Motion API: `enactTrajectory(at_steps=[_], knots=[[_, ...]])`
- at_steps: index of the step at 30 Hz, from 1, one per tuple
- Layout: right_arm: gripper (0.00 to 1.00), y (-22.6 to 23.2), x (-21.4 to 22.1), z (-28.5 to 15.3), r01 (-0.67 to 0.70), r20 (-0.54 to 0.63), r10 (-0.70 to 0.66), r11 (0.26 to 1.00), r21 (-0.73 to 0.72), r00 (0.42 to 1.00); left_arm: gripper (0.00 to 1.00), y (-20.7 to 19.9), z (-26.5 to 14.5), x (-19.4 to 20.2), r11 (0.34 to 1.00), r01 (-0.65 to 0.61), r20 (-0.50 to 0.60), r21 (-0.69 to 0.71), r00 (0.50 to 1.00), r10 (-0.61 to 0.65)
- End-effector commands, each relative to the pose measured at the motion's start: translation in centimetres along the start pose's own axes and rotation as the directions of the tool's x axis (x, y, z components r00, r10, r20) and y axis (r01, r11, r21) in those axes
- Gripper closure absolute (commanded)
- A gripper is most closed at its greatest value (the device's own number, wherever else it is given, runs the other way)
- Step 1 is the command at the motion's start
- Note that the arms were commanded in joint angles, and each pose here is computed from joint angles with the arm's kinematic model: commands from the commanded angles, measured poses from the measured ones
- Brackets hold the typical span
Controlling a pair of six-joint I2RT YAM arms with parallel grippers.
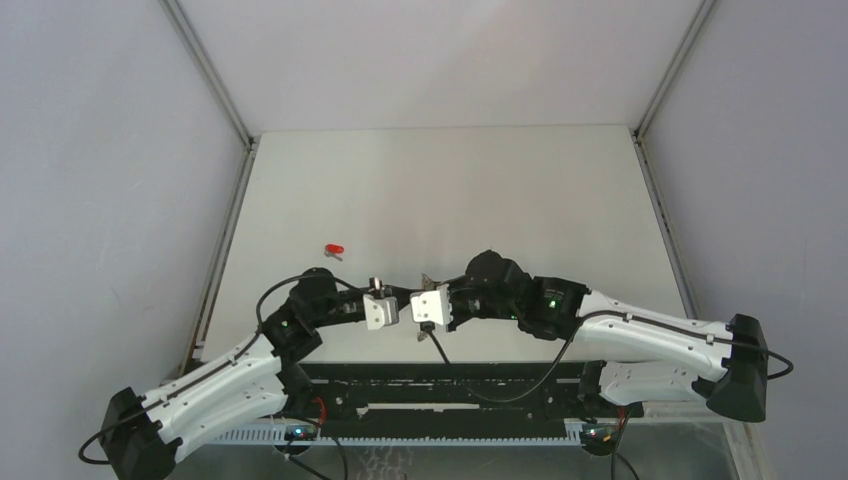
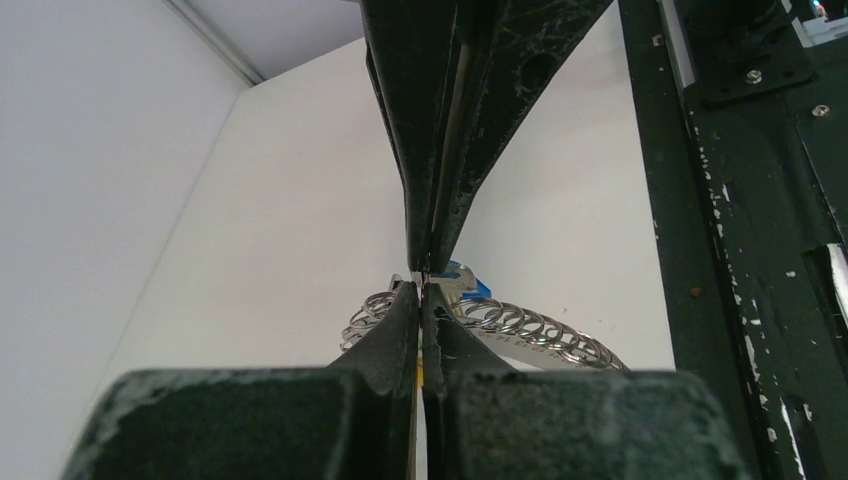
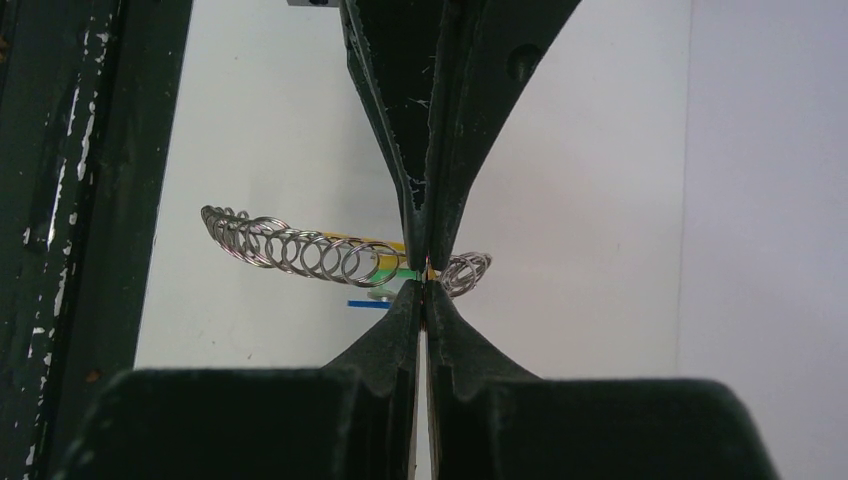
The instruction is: Put the keys on the keyring
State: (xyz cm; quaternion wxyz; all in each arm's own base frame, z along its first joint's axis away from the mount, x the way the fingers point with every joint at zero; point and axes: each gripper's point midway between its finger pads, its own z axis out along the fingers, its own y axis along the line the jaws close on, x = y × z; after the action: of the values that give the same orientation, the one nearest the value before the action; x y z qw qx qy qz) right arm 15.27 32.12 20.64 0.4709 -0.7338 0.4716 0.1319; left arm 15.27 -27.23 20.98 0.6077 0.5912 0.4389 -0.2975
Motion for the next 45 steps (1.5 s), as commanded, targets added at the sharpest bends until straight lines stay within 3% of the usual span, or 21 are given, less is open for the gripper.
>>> enactTrajectory(at_steps=[1,12,18,24,34,45], knots=[[1.0,-0.9,-1.8,-0.4,-0.033,0.099,0.03,0.999,0.022,0.995,1.0,2.0,-0.1,-4.9,0.995,-0.074,0.17,-0.063,0.982,0.083],[1.0,-1.8,-2.6,-1.0,-0.057,0.158,0.047,0.997,0.057,0.986,1.0,2.7,-0.1,-4.0,0.993,-0.059,0.141,-0.1,0.987,0.073],[0.79,-2.0,-3.0,-2.0,-0.076,0.175,0.063,0.995,0.068,0.983,1.0,3.1,-0.2,-3.3,0.991,-0.056,0.121,-0.118,0.99,0.07],[0.67,-2.4,-3.0,-3.3,-0.097,0.184,0.08,0.992,0.086,0.98,1.0,3.2,-0.3,-2.8,0.991,-0.052,0.109,-0.127,0.992,0.066],[0.69,-3.4,-1.0,-4.0,-0.165,0.154,0.149,0.981,0.102,0.977,1.0,2.7,-0.8,-4.3,0.993,-0.065,0.16,-0.098,0.984,0.08],[0.74,-3.0,-1.8,-3.2,-0.166,0.194,0.152,0.985,0.057,0.969,1.0,2.5,-0.7,-4.6,0.995,-0.063,0.173,-0.082,0.982,0.076]])
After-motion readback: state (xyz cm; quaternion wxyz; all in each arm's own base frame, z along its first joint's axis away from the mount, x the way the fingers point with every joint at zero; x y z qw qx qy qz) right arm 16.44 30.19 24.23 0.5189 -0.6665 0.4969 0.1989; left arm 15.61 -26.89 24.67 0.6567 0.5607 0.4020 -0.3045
